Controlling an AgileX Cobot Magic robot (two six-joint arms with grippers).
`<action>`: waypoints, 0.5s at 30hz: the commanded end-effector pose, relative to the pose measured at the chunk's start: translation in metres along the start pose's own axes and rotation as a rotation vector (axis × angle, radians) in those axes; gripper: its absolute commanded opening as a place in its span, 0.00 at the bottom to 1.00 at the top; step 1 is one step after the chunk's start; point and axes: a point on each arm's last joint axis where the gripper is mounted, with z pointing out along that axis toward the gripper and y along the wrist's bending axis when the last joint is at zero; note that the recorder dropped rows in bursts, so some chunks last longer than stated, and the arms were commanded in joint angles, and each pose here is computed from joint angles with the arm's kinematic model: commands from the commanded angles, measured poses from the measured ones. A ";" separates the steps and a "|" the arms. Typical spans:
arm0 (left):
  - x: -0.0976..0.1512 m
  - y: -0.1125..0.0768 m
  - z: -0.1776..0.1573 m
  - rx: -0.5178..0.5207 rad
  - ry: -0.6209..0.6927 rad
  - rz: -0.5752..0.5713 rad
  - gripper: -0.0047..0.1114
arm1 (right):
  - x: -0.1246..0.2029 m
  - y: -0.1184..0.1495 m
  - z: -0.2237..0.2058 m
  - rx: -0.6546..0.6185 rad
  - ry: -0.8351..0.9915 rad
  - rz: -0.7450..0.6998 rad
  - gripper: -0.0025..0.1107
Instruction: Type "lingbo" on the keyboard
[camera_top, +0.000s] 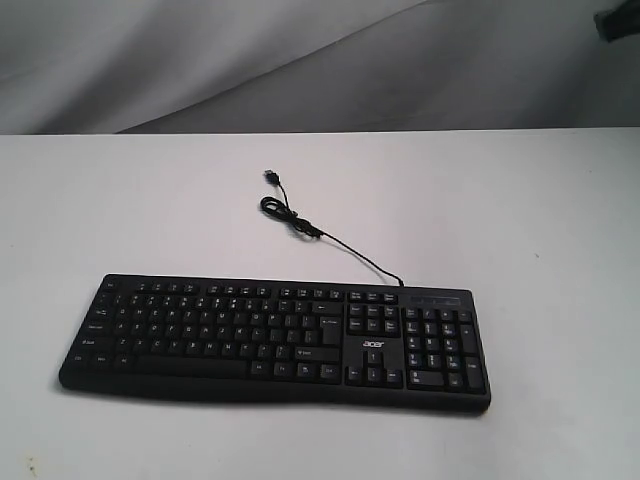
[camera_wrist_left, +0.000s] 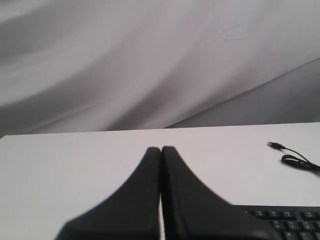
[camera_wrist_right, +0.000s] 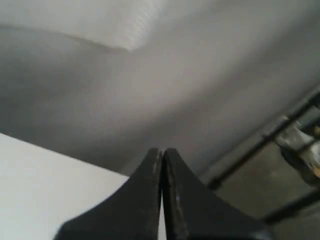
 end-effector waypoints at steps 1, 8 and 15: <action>0.001 -0.001 0.000 0.007 -0.009 -0.002 0.04 | 0.013 0.022 0.025 -0.021 0.268 0.047 0.02; 0.001 -0.001 0.000 0.007 -0.009 -0.002 0.04 | 0.008 0.092 0.045 -0.731 0.430 0.016 0.02; 0.001 -0.001 0.000 0.007 -0.009 -0.002 0.04 | 0.002 0.170 0.018 -1.287 0.290 -0.079 0.02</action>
